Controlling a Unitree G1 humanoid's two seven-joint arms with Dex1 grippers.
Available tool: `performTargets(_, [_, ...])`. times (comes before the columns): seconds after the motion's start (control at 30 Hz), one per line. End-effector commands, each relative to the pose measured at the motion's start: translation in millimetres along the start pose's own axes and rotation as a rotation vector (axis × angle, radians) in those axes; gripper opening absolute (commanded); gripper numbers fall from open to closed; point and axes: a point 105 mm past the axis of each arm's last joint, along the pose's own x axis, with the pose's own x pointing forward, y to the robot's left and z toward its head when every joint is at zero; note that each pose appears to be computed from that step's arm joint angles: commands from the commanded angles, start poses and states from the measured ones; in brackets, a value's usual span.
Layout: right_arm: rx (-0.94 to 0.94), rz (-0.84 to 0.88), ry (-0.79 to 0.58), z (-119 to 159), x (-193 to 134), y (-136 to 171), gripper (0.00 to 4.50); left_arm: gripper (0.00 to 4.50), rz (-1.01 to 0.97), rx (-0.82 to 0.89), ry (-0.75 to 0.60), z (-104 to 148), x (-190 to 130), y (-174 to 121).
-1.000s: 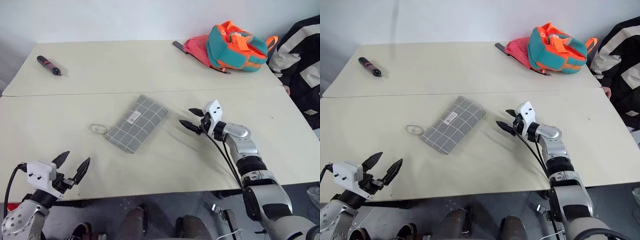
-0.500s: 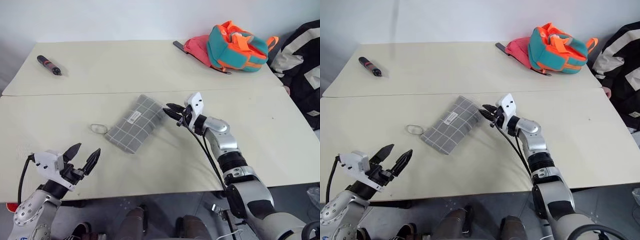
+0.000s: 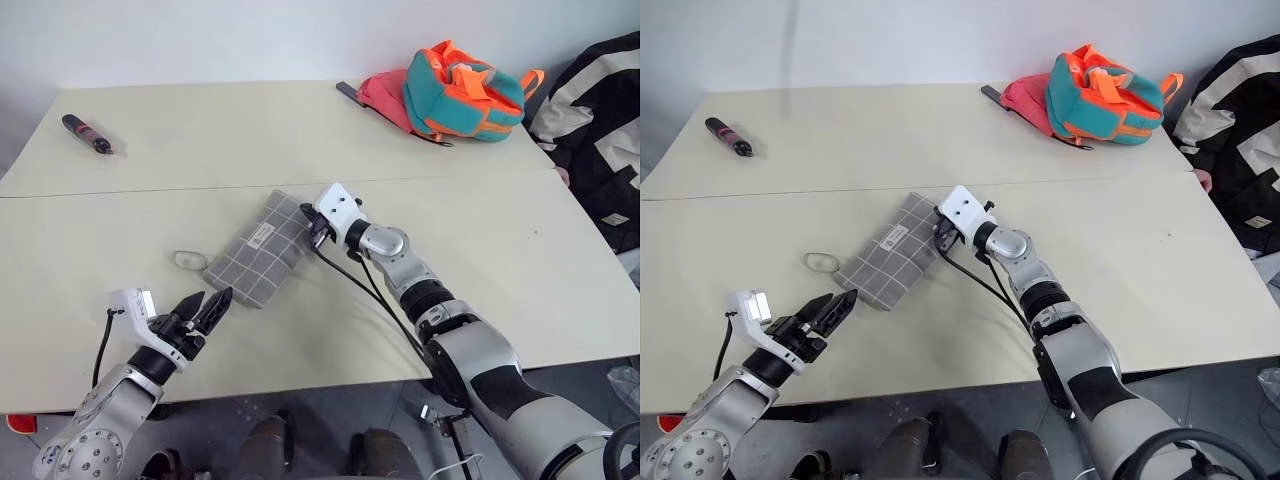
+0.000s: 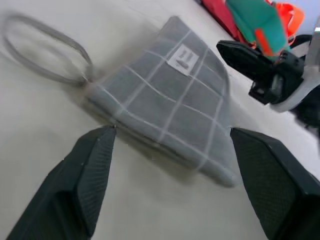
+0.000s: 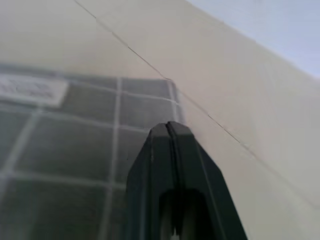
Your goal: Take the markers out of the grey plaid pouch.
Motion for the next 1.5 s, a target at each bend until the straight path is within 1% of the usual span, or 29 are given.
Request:
performTargets(0.03, [-0.03,0.004,-0.023,4,1,2,0.01,3.89,0.002,-0.128,0.008,6,-3,-8])
performTargets(0.17, [-0.034,0.033,-0.031,3,0,8,0.01,3.89,0.004,-0.232,0.063,3,5,-8])
performTargets(0.27, [-0.027,0.026,-0.039,5,0,6,0.01,3.89,-0.025,-0.251,0.097,3,16,-16])
performTargets(0.37, [-0.026,0.023,-0.047,8,1,5,0.01,3.89,0.054,-0.265,0.127,-3,23,-4])
performTargets(0.5, [-0.022,0.02,-0.054,9,1,4,0.01,3.89,0.055,-0.319,0.115,0,31,-6])
performTargets(0.63, [-0.019,0.014,-0.057,9,-1,3,0.01,3.89,0.096,-0.322,0.139,-8,39,1])
performTargets(0.87, [-0.021,0.015,-0.06,9,-1,4,0.01,3.89,0.052,-0.408,0.11,-8,55,-9])
performTargets(0.97, [-0.021,0.017,-0.064,10,-1,4,0.0,3.29,0.03,-0.456,0.086,-4,57,-11])
performTargets(1.0, [-0.022,0.017,-0.064,10,-1,3,0.0,3.02,0.034,-0.467,0.08,-3,57,-11])
performTargets(1.17, [-0.023,0.015,-0.061,8,-3,2,0.0,1.41,0.045,-0.477,0.078,-2,56,-9])
performTargets(1.3, [-0.021,0.016,-0.064,8,-3,3,0.0,0.18,0.049,-0.479,0.052,4,55,-4])
performTargets(1.33, [-0.022,0.016,-0.065,8,-3,3,0.0,0.05,0.046,-0.484,0.045,5,55,-5])
performTargets(1.4, [-0.023,0.018,-0.068,8,-3,4,0.0,0.05,0.034,-0.488,0.037,6,55,-8])
performTargets(1.5, [-0.027,0.02,-0.072,9,-5,2,0.0,0.05,0.057,-0.366,0.02,12,54,-4])
